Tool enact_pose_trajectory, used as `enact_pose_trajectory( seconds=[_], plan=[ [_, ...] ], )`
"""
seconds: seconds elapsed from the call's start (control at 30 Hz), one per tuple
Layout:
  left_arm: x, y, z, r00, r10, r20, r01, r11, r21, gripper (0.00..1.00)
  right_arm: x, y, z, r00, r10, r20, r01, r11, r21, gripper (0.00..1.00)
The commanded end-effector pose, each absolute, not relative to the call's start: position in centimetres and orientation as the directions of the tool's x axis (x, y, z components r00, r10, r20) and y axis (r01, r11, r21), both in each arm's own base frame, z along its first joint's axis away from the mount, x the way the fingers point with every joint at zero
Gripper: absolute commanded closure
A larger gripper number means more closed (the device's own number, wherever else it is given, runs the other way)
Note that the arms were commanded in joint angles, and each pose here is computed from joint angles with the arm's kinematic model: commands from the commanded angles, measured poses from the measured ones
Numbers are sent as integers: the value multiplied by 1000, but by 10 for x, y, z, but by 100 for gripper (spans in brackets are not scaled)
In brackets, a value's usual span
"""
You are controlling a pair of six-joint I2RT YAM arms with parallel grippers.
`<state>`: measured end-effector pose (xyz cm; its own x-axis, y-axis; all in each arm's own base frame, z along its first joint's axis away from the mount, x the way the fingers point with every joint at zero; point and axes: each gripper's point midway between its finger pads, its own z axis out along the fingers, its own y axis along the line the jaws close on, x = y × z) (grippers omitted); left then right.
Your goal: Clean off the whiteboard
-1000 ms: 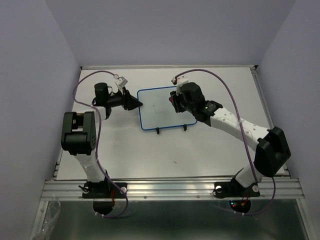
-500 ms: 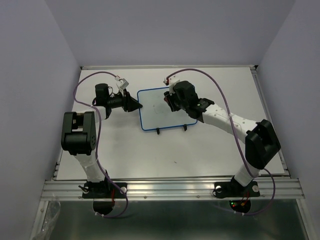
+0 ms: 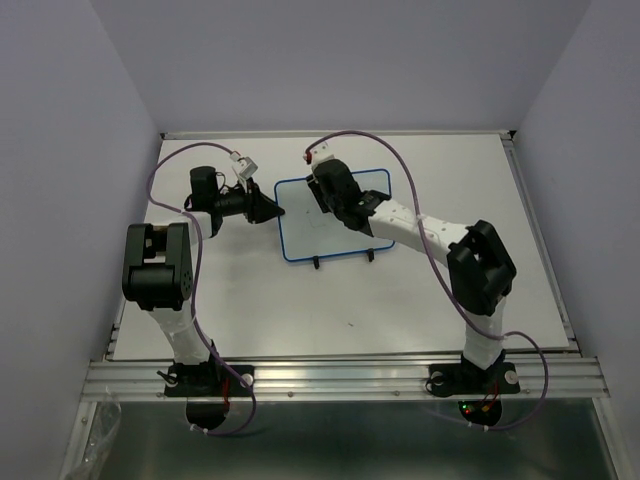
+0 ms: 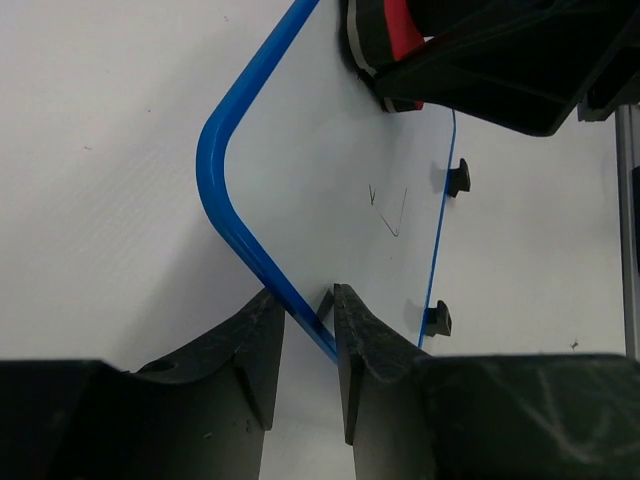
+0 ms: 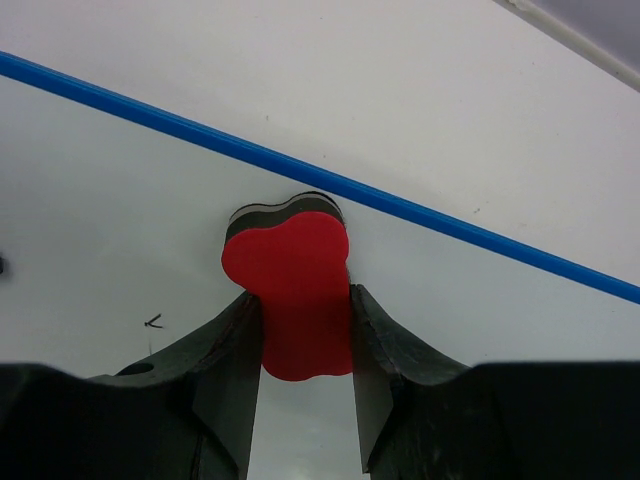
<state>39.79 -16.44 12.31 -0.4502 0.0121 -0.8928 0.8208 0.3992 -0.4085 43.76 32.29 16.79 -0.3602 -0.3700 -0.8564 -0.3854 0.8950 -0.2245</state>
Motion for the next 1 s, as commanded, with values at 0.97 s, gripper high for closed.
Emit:
enact_pose_trajectory(
  seconds=[0.97],
  plan=[
    [400, -167, 149, -359, 29, -933, 871, 369, -324, 65, 451, 294, 180, -437, -217, -873, -193, 970, -144, 99]
  ],
)
